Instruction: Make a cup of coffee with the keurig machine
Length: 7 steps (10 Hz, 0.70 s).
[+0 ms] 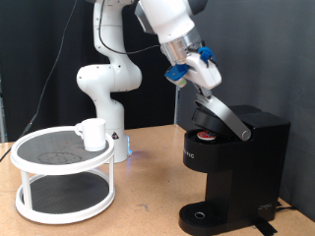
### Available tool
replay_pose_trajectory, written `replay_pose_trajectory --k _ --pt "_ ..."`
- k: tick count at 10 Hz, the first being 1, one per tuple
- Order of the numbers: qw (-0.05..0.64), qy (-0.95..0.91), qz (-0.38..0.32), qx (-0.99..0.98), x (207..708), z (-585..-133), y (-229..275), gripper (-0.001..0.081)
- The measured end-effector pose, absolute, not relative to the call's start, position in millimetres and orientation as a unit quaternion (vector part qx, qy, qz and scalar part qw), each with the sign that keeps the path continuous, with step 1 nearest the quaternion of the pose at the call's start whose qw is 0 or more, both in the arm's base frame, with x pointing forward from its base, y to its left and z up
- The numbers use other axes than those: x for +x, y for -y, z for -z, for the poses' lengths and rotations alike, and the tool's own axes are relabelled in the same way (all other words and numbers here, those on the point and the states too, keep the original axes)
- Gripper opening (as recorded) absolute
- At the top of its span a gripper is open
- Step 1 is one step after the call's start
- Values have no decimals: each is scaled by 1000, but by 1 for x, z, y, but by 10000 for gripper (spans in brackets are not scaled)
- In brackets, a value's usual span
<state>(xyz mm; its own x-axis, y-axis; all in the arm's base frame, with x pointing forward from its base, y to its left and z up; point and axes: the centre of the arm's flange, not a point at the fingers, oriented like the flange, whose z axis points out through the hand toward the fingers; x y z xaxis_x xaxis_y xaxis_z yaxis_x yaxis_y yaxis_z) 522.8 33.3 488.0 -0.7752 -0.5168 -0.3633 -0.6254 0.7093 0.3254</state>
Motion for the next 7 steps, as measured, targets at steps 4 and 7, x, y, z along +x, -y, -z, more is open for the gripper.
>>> replay_pose_trajectory --k 4,7 --pt "102 -924 -205 -308 520 -446 -8 0" --pt "90 -925 -203 -309 519 -416 -1 0"
